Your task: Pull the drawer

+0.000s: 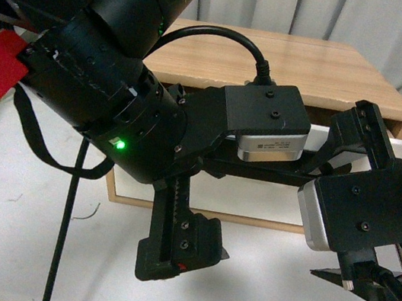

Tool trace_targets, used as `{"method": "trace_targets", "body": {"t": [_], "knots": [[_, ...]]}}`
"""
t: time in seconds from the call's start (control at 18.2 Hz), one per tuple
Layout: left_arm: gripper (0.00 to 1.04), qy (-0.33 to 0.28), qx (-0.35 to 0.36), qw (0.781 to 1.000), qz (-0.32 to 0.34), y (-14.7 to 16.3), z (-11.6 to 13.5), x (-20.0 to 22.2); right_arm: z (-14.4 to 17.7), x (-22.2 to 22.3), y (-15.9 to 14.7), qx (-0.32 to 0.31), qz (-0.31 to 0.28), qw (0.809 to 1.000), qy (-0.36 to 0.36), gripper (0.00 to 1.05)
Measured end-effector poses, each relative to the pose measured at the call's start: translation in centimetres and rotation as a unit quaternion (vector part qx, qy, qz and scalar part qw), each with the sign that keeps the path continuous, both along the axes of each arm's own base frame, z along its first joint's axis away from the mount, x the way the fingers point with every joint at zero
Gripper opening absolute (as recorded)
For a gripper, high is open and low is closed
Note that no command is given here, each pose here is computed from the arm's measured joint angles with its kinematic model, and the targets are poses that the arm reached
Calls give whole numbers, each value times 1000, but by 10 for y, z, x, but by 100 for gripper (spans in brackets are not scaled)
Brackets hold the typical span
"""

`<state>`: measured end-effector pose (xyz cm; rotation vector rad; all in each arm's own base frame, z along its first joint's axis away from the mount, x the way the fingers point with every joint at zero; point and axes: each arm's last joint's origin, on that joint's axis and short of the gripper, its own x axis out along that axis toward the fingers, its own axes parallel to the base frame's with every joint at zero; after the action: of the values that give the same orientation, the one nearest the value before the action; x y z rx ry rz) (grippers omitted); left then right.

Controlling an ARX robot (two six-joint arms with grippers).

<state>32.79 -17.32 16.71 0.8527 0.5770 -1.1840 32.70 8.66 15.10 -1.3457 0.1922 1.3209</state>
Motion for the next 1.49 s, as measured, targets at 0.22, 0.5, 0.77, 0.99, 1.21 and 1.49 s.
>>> {"method": "trace_targets", "body": {"t": [0.22, 0.5, 0.77, 0.99, 1.21, 1.49], "knots": [[98, 3, -4, 1000, -5, 3, -1, -16, 1, -18, 0, -3, 3, 1000, 8, 98], [98, 11, -15, 1000, -9, 10, 1, -34, 2, -39, -3, 0, 7, 1000, 12, 98], [98, 18, -22, 999, -15, 13, 4, -53, 4, -60, -6, 7, 14, 1000, 19, 98], [98, 23, -28, 999, -18, 14, 4, -68, 3, -74, -8, 12, 20, 999, 26, 98], [98, 24, -29, 999, -19, 14, 2, -79, 1, -82, -9, 12, 24, 999, 31, 98], [98, 17, -36, 999, -10, 16, 0, -84, -5, -86, -8, 16, 29, 999, 8, 98]]}}
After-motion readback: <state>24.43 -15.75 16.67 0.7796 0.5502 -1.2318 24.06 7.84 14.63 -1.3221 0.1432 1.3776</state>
